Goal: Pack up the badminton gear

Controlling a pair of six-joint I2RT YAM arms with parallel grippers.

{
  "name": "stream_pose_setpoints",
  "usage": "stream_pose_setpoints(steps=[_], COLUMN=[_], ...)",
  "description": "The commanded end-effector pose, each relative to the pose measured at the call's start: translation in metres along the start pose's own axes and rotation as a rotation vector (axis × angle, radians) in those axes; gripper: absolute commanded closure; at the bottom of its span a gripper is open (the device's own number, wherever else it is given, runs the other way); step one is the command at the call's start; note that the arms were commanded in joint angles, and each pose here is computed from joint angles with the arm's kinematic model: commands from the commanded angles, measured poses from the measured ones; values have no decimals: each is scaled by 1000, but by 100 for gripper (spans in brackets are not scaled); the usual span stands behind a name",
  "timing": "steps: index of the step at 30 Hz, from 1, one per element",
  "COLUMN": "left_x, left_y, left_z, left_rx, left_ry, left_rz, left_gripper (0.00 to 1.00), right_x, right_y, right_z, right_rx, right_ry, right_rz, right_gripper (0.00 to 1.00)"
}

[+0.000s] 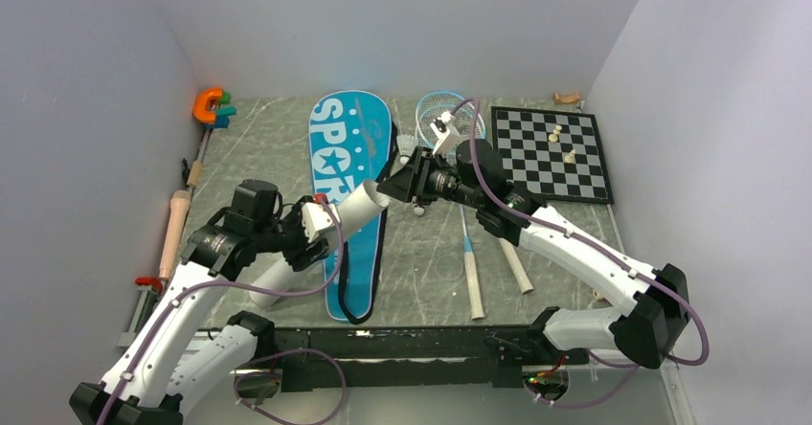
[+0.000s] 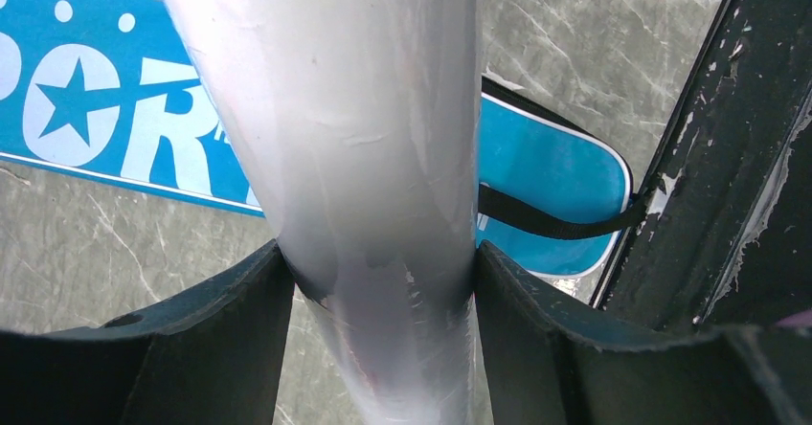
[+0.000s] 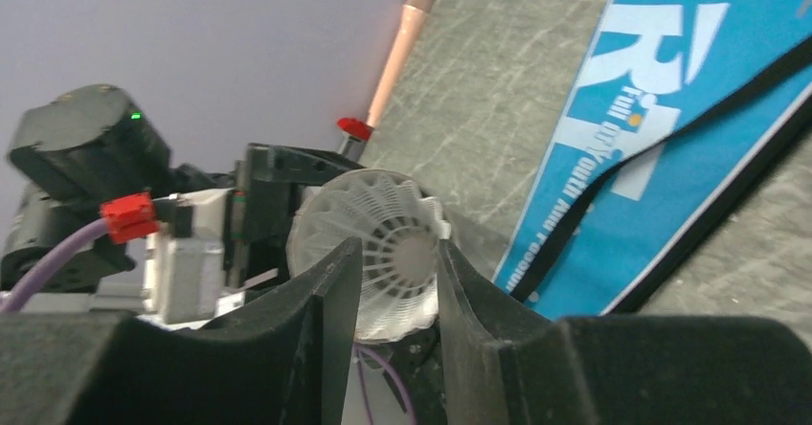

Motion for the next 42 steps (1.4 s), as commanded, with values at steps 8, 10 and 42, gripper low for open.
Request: stream_pose_setpoints(steps=[8,10,42], left_x=[26,24,-33], left_y=[-5,-6,-17], left_z=[19,20,-2], left_rx=[6,4,-18], left_ry=[-100,-98,50], left_rz=[-92,-97,-139], left_gripper=[44,44,45], right_x=[9,12,75], right_y=[-20,-17,-22], right_z=[15,20,29], right_rx=[-178,-173,-65], right_ry=[-4,-18,-23], right_rz=[124,138,119], right_gripper=[46,42,11])
Point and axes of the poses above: each gripper's point midway between its finger pads, its own z axis back along the fingers, its own y axis along the line the jaws close on, x = y × z, the point moved 4 cm from there along z, back along the fingers, and after that the axes turned 4 degrees about z, right-handed, at the moved point
